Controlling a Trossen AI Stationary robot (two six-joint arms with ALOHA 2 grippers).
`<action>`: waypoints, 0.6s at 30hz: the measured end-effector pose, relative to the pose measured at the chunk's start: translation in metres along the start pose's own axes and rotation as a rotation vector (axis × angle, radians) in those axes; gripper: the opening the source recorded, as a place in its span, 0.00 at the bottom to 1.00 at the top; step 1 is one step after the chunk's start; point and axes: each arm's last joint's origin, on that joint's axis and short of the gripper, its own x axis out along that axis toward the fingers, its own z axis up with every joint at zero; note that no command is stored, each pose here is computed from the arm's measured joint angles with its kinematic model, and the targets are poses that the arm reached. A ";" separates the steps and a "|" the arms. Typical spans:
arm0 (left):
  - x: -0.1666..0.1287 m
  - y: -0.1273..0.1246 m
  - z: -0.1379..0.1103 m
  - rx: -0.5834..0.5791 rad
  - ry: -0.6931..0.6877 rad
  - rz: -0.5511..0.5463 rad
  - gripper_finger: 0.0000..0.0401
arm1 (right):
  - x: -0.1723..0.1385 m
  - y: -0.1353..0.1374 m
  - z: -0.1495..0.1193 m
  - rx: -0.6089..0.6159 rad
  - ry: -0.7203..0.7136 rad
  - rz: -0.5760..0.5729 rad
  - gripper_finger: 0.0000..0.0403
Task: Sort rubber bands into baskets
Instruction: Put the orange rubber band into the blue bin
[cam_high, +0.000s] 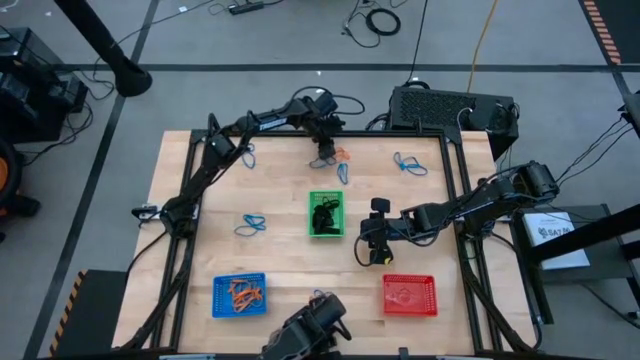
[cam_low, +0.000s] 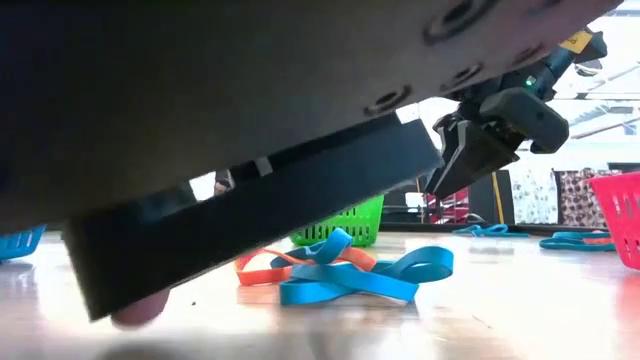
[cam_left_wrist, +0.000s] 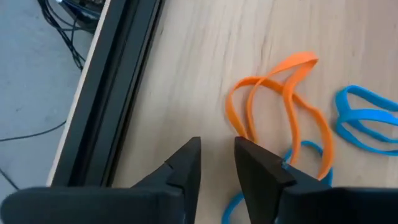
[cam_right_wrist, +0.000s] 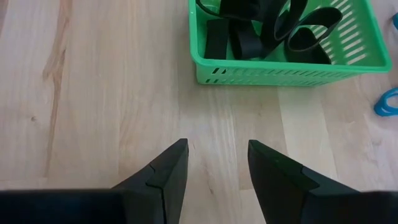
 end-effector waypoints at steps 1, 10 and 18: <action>0.000 -0.001 0.001 0.003 0.001 0.006 0.24 | 0.000 0.000 0.000 0.000 0.000 0.000 0.40; -0.010 -0.003 0.009 -0.002 0.001 0.017 0.22 | 0.000 0.000 0.000 0.006 0.001 0.001 0.40; -0.012 -0.010 0.011 -0.002 -0.008 -0.075 0.22 | 0.000 0.000 0.000 0.006 0.002 0.003 0.40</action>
